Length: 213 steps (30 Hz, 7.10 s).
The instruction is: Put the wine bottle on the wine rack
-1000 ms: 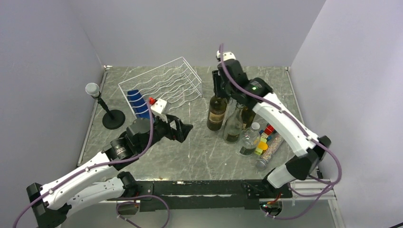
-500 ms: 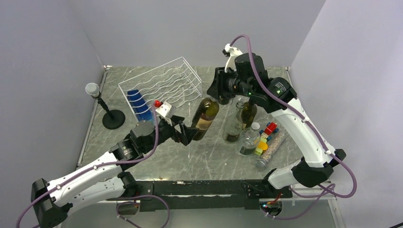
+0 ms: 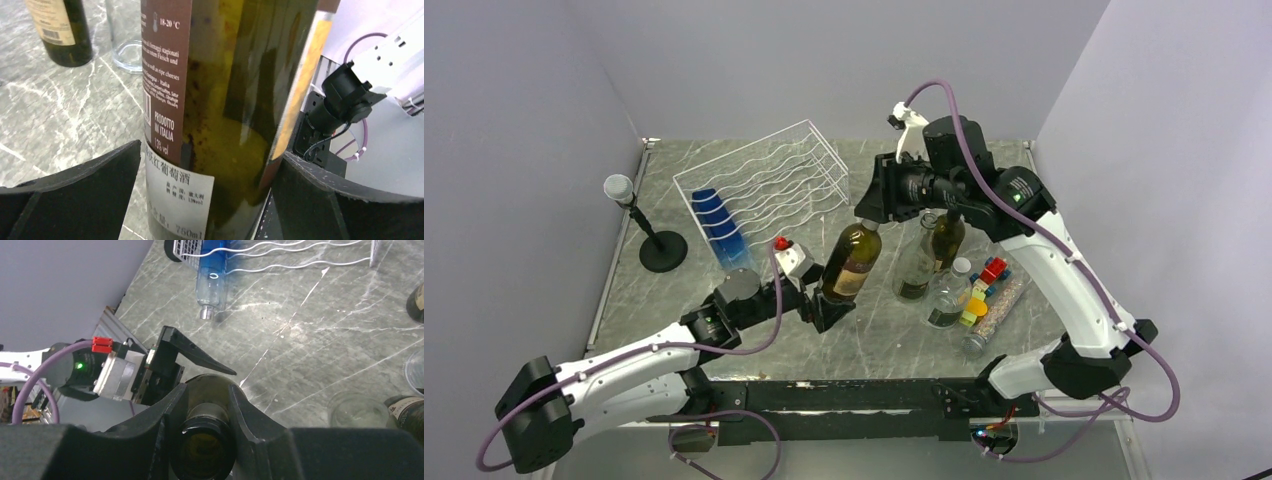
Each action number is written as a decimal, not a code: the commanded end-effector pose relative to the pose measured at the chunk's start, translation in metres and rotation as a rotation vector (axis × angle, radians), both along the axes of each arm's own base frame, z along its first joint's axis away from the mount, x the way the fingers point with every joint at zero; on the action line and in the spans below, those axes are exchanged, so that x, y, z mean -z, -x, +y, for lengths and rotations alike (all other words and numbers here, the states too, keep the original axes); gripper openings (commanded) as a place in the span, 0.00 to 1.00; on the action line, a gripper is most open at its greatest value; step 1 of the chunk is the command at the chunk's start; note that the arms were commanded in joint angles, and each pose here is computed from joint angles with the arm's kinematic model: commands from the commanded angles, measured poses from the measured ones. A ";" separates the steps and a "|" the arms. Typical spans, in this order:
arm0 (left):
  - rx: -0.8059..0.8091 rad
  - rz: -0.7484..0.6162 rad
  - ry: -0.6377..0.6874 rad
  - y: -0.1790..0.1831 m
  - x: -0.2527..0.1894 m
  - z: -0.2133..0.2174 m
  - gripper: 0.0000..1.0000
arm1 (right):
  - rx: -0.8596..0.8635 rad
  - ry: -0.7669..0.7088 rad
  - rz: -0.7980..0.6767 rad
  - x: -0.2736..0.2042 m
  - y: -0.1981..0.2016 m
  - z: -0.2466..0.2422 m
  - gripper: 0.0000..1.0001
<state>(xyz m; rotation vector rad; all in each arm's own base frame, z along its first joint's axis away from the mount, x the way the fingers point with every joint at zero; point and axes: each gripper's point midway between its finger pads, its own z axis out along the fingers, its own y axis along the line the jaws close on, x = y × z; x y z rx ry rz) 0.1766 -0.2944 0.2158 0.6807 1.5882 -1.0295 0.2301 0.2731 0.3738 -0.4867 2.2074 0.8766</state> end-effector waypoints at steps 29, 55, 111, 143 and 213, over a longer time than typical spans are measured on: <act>-0.037 -0.524 -0.134 -0.025 -0.073 0.010 0.01 | -0.148 -0.133 -0.111 -0.014 0.049 -0.013 0.79; -0.333 -1.028 -0.594 -0.090 -0.100 0.049 0.01 | 0.021 0.101 -0.411 -0.054 0.020 -0.073 0.99; -0.414 -1.282 -0.683 -0.086 -0.120 0.065 0.01 | -0.460 0.401 -0.068 0.077 0.059 -0.013 0.66; -0.460 -1.236 -0.705 -0.092 -0.120 0.073 0.99 | -0.238 0.341 -0.144 0.062 0.043 0.010 0.00; -0.614 -0.191 0.026 -0.019 -0.197 0.156 0.99 | 0.012 0.123 -0.141 0.213 0.023 0.133 0.00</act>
